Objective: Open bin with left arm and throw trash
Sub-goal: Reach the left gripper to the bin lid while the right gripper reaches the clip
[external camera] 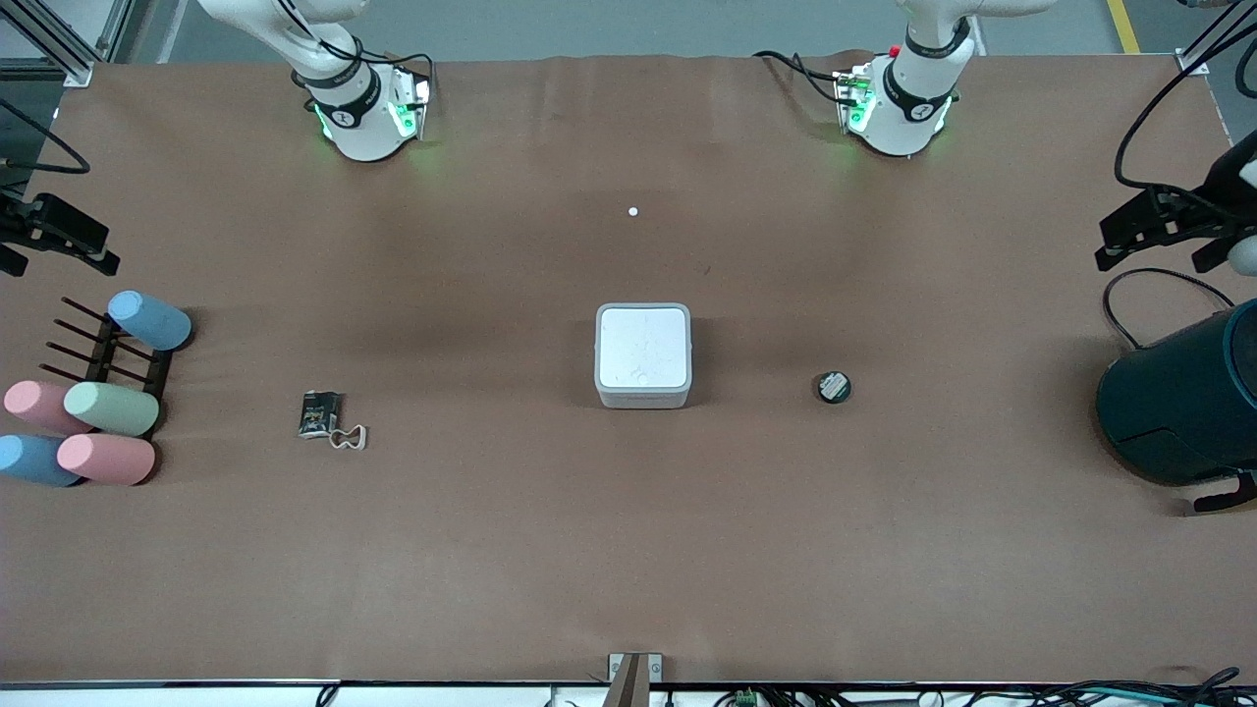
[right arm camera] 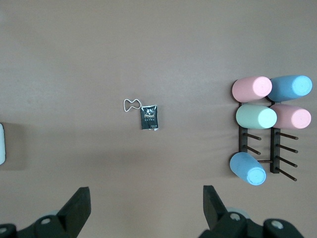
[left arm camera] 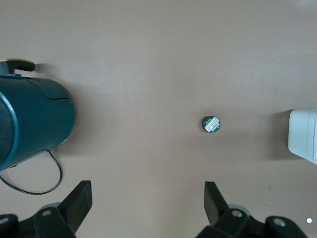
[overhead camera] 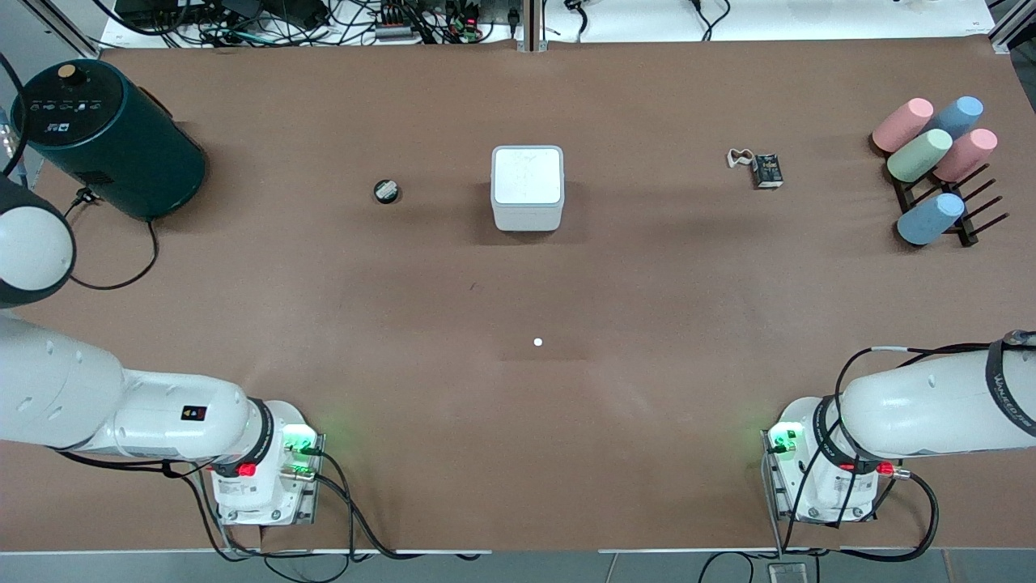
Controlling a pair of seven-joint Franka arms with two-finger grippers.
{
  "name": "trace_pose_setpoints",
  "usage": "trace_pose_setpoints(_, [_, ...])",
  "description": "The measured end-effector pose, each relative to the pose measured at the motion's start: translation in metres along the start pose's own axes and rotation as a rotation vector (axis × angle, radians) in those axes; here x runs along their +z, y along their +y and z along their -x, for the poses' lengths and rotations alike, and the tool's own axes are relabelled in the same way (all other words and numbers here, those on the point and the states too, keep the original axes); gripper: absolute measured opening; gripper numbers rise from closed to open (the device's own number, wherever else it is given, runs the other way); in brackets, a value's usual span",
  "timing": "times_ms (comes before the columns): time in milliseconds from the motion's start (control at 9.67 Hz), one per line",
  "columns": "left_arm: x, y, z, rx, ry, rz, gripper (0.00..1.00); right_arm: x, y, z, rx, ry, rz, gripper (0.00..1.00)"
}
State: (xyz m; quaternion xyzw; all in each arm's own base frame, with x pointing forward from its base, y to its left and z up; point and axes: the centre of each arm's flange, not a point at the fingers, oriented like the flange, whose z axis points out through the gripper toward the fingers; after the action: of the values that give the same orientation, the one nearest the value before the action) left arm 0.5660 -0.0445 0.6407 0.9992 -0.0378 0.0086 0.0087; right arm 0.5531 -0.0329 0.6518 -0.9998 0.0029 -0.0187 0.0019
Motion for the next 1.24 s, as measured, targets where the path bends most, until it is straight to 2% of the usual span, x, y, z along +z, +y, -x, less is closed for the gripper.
trace_pose_setpoints(103, [0.027,0.023,-0.011,0.029,-0.046,0.028,0.97,0.003,-0.003,0.0,-0.009,-0.009,0.0,1.0])
trace_pose_setpoints(310, [0.091,0.089,-0.038,0.029,-0.109,0.055,0.63,0.019,-0.02,-0.005,-0.045,-0.025,-0.002,0.99])
trace_pose_setpoints(414, [0.116,0.129,-0.043,0.011,-0.127,0.055,0.49,0.034,-0.03,-0.007,-0.07,-0.038,-0.004,0.97])
trace_pose_setpoints(724, [0.161,0.231,-0.04,-0.044,-0.126,0.09,0.05,0.12,-0.074,-0.016,-0.282,-0.046,-0.009,0.96])
trace_pose_setpoints(828, [0.178,0.259,-0.037,-0.036,-0.125,0.09,0.01,0.165,-0.09,-0.015,-0.329,-0.055,-0.009,0.96])
trace_pose_setpoints(1034, [0.227,0.323,-0.029,-0.044,-0.103,0.094,0.01,0.247,-0.128,-0.019,-0.424,-0.093,-0.002,0.96])
trace_pose_setpoints(1241, [0.268,0.364,-0.025,-0.044,-0.077,0.105,0.01,0.315,-0.127,-0.03,-0.513,-0.129,0.004,0.96])
